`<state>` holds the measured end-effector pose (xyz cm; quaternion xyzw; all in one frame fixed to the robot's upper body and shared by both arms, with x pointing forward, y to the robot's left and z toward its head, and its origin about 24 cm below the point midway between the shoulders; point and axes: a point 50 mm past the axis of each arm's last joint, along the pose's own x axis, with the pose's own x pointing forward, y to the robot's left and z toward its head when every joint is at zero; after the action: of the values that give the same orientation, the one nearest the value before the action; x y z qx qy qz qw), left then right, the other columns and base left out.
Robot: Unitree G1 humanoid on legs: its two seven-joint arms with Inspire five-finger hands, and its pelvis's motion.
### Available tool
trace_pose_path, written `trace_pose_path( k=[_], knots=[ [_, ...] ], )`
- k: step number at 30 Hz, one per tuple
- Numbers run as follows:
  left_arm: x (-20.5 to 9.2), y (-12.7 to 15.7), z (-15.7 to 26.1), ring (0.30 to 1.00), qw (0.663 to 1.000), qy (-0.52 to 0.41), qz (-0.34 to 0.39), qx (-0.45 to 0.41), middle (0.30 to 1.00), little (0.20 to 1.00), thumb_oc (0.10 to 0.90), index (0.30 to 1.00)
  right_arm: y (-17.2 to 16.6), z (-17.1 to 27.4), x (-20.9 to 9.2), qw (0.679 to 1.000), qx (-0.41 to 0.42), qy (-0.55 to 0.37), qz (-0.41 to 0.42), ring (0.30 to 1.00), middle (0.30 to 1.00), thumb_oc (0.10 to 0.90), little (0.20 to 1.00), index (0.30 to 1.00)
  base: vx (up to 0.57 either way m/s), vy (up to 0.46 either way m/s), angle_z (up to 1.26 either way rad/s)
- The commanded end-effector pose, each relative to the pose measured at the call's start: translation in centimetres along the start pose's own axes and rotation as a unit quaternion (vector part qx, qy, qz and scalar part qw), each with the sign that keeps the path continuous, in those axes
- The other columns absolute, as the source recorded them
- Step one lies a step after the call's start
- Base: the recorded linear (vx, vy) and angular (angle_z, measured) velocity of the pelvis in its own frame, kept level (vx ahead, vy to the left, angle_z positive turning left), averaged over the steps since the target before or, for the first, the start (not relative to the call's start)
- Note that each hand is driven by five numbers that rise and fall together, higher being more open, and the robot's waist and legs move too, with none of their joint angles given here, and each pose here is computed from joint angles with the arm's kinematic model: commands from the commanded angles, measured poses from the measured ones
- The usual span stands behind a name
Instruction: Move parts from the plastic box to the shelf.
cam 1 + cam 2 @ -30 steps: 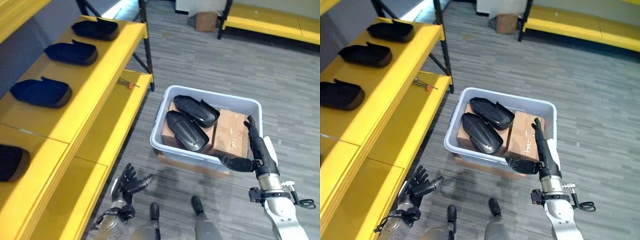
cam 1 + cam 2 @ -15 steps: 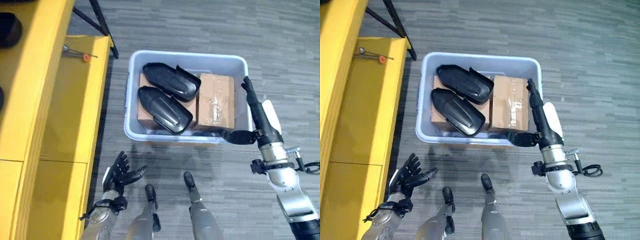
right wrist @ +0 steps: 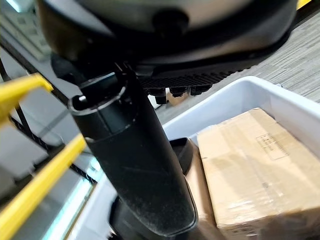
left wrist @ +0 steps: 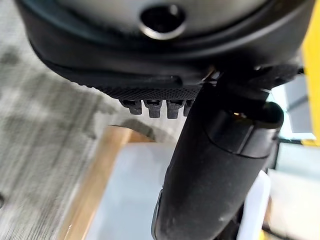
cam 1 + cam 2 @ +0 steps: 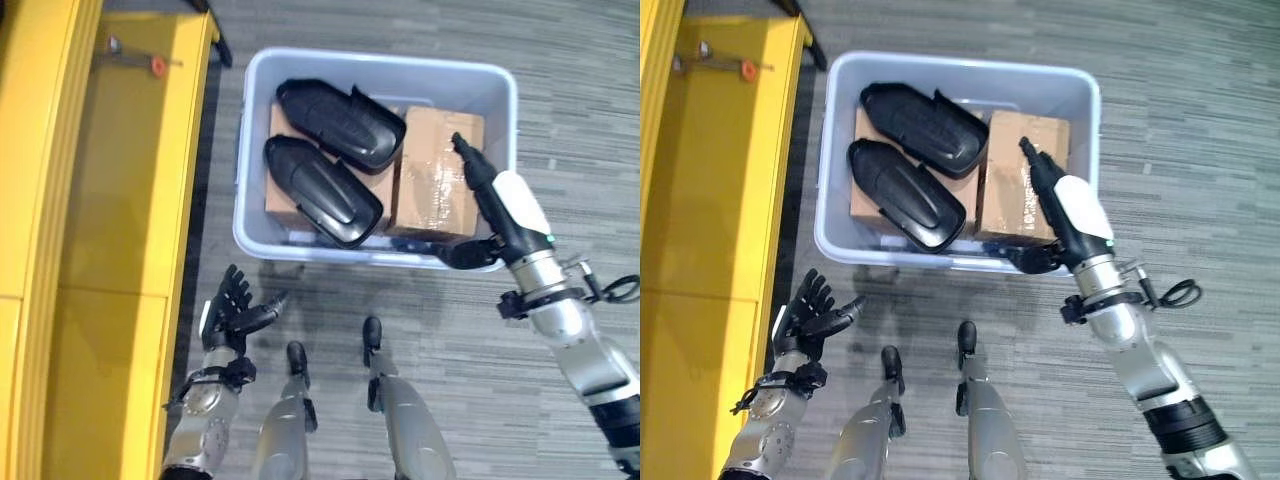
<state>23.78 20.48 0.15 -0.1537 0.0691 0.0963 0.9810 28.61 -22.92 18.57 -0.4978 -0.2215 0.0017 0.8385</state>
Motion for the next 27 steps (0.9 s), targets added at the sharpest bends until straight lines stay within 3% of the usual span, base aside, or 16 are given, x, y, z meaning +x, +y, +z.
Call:
trace_pose_path(
  k=[1,4,8,10,16,21,27],
  knots=[
    [-1.2,1.9,3.0,1.000,0.997,-0.054,-0.017,0.050,1.000,1.000,0.900,1.000,-5.2,4.6,2.3,0.986,-0.036,-0.124,-0.108,1.000,1.000,0.900,1.000,1.000,0.07,-0.272,0.50],
    [-1.6,2.1,3.0,1.000,0.997,-0.047,-0.024,0.056,1.000,1.000,0.900,1.000,-8.0,5.5,3.6,0.973,-0.142,-0.144,-0.110,1.000,1.000,0.900,1.000,1.000,0.08,-0.245,0.37],
    [-1.7,2.2,3.1,1.000,0.997,-0.050,-0.022,0.056,1.000,1.000,0.900,1.000,-10.2,6.7,4.8,0.956,-0.217,-0.158,-0.117,1.000,1.000,0.900,1.000,1.000,0.02,-0.115,0.26],
    [-1.7,2.5,3.4,1.000,0.997,-0.055,-0.013,0.058,1.000,1.000,0.900,1.000,-11.6,8.2,5.5,0.935,-0.281,-0.180,-0.124,1.000,1.000,0.900,1.000,1.000,-0.01,-0.082,0.13],
    [-1.6,2.5,4.0,1.000,0.996,-0.068,-0.014,0.060,1.000,1.000,0.900,1.000,-13.2,9.9,6.7,0.891,-0.390,-0.193,-0.131,1.000,1.000,0.900,1.000,1.000,-0.01,-0.034,0.03],
    [-1.6,2.3,4.4,1.000,0.995,-0.078,-0.016,0.060,1.000,1.000,0.900,1.000,-14.3,10.4,8.0,0.867,-0.440,-0.185,-0.140,1.000,1.000,0.900,1.000,1.000,-0.01,-0.004,0.04],
    [-1.5,2.3,4.6,1.000,0.995,-0.086,-0.015,0.056,1.000,1.000,0.900,1.000,-14.7,9.9,9.0,0.865,-0.456,-0.163,-0.133,1.000,1.000,0.900,1.000,1.000,-0.01,0.002,0.03]
  ],
)
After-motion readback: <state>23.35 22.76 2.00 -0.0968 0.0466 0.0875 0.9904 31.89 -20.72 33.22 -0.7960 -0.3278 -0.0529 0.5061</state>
